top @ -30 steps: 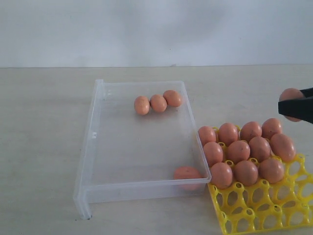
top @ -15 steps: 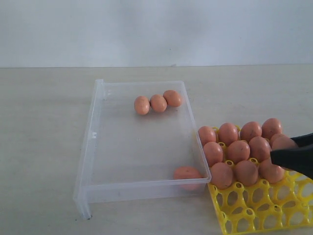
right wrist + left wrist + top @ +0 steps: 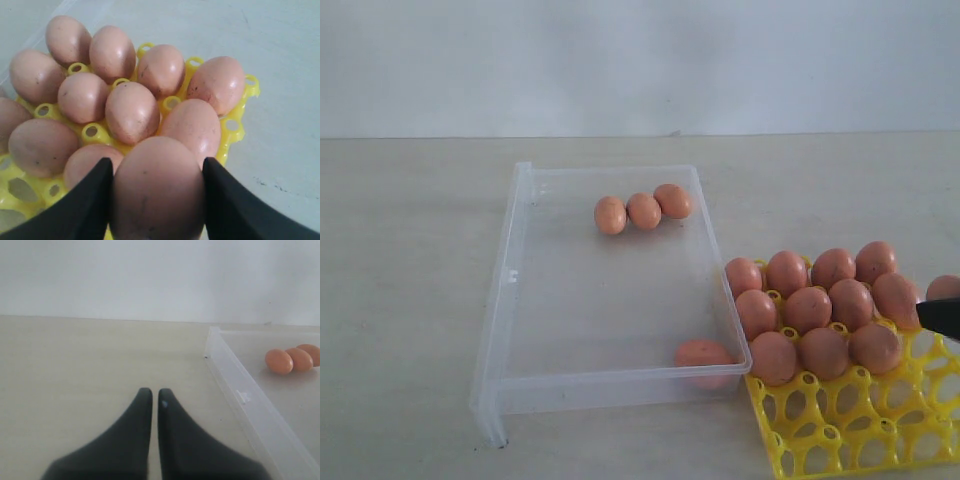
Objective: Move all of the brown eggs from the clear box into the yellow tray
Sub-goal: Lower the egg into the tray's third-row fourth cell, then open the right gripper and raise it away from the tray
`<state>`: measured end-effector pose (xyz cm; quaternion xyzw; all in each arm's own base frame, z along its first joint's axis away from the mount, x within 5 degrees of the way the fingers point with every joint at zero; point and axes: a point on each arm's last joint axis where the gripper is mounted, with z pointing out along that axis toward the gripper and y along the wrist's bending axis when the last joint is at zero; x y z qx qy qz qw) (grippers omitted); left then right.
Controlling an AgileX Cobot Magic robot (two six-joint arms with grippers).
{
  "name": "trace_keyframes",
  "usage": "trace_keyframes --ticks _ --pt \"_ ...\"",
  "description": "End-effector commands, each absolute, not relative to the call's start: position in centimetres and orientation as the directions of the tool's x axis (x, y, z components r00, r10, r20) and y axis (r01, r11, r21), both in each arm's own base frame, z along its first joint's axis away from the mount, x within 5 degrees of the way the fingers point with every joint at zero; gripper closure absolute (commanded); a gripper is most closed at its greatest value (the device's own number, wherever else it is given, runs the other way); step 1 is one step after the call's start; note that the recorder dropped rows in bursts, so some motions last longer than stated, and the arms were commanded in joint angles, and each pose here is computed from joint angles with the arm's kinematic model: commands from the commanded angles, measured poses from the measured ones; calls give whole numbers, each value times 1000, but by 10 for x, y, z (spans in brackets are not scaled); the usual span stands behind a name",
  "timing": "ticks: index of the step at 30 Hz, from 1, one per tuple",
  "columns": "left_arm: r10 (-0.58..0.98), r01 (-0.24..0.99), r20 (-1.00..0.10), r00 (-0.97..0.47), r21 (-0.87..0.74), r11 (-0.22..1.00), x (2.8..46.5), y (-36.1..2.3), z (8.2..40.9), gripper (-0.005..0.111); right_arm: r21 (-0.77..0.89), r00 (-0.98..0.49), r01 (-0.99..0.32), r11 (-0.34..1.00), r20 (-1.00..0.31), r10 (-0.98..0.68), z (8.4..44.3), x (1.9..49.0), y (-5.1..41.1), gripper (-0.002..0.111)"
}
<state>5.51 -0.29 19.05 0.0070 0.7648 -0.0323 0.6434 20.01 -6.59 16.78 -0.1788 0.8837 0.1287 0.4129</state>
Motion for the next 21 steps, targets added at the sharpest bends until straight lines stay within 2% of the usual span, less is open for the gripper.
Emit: trace_keyframes --ticks 1,7,21 --pt "-32 50 -985 -169 -41 998 55 -3 190 103 92 -619 -399 912 -761 -194 163 200 -68 108" --pt "-32 50 -985 -169 -41 998 55 -3 190 103 129 -643 -414 901 -742 -190 151 201 -68 108" --pt "-32 50 -985 -169 -41 998 55 -3 190 103 226 -620 -368 902 -782 -57 141 212 -69 108"
